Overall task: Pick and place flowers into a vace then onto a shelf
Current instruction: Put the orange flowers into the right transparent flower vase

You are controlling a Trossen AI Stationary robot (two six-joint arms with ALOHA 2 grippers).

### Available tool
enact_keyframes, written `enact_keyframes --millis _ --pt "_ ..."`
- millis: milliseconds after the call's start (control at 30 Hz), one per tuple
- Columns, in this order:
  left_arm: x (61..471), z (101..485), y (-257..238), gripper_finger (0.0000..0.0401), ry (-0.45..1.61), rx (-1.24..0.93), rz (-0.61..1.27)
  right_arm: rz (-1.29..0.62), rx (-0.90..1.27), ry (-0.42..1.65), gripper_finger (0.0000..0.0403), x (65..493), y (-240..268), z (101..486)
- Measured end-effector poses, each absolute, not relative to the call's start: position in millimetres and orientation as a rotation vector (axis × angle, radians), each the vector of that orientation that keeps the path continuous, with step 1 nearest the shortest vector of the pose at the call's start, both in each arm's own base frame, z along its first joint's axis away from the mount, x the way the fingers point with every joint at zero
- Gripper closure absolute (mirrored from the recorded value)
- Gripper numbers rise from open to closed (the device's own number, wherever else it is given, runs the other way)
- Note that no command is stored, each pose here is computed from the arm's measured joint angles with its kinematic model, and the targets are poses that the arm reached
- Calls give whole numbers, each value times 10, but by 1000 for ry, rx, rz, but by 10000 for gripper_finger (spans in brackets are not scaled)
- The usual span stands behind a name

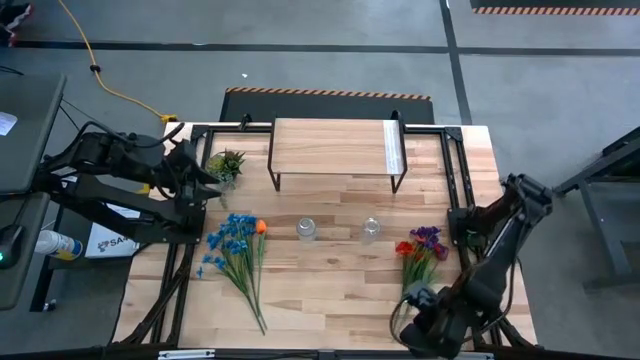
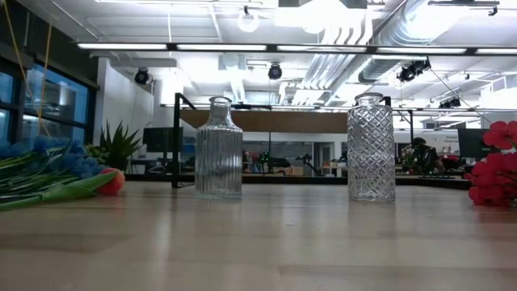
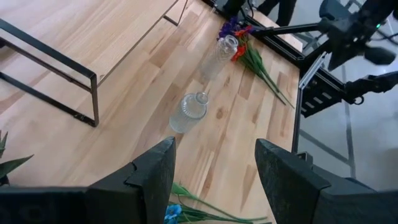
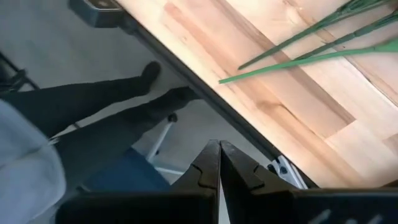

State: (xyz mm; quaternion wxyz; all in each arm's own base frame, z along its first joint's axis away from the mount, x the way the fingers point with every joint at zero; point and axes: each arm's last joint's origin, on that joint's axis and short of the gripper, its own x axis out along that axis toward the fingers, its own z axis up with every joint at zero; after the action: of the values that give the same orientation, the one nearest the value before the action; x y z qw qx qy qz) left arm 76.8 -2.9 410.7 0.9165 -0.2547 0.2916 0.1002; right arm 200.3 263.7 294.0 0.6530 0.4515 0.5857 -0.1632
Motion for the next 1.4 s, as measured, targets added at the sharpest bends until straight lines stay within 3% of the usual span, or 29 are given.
enact_keyframes --millis 467,1033,1400 --pt "765 4108 -30 148 601 -526 200 -650 896 1345 402 2213 2413 2662" --pt "765 4108 -32 148 603 -528 193 -658 909 1330 402 2288 2351 2638" --pt "765 4108 -32 148 606 -504 184 -668 931 1436 402 2246 2363 2634"
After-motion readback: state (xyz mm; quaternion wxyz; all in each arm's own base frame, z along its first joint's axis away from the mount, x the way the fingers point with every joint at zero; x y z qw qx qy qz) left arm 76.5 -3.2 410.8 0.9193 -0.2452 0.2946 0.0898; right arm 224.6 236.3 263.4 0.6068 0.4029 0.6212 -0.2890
